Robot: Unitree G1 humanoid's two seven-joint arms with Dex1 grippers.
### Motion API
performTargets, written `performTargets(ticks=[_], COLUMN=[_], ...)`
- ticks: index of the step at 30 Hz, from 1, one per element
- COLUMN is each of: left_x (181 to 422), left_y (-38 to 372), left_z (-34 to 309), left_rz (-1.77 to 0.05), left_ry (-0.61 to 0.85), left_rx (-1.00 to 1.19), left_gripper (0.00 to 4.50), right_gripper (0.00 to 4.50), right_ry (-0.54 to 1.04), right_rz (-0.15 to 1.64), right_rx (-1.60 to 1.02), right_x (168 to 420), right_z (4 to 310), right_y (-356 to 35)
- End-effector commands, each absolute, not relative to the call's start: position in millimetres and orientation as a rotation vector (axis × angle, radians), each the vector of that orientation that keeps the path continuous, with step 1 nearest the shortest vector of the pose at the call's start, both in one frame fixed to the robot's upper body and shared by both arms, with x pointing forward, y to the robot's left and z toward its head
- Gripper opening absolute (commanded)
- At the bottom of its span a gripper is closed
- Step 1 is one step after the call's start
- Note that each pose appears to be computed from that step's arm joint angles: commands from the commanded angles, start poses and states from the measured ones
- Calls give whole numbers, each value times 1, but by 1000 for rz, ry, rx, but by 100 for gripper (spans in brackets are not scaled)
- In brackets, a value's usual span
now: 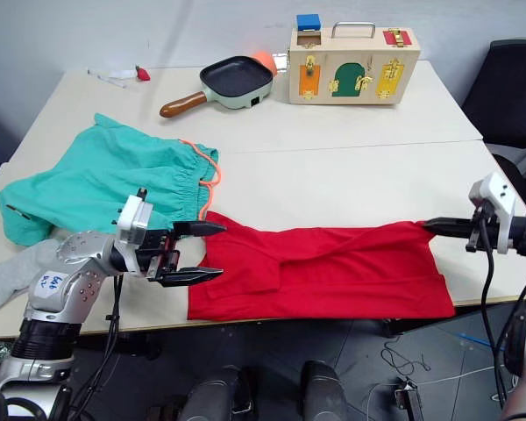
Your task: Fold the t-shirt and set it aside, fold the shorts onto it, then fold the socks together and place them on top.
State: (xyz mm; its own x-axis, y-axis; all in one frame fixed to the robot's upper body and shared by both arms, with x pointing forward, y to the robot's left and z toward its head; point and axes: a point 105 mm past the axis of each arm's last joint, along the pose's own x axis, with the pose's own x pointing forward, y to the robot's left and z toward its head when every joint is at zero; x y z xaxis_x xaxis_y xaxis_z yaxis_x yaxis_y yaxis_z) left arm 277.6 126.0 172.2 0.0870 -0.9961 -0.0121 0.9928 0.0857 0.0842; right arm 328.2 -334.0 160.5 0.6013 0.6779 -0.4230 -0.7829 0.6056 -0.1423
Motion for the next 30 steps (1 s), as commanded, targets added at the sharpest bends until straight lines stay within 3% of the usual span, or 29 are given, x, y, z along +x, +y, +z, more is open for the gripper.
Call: performTargets(ticks=[1,6,12,15,21,26,30], left_x=[278,278,279,279,282,284,302], left_y=[126,128,129,129,130,130,125], left_z=[179,179,178,177,172,168,168], left_rz=[-1496,-1496,-1489,-1487,-1451,-1429,-1345], left_ry=[-80,-69,-65,-64,-56,-44,-61], left_rx=[105,109,111,112,126,120,156], left_gripper=[450,450,450,450,450,450,361], right_gripper=[5,5,5,60,267,443,450], right_ry=[249,181,238,230,266,139,226], right_rz=[896,889,912,905,849,837,843], right_rx=[-387,-409,-292,-288,-322,-343,-327], right_x=[323,320,307,304,290,306,321], right_z=[166,159,149,153,165,202,197], right_y=[-332,-330,-335,-337,-358,-345,-312])
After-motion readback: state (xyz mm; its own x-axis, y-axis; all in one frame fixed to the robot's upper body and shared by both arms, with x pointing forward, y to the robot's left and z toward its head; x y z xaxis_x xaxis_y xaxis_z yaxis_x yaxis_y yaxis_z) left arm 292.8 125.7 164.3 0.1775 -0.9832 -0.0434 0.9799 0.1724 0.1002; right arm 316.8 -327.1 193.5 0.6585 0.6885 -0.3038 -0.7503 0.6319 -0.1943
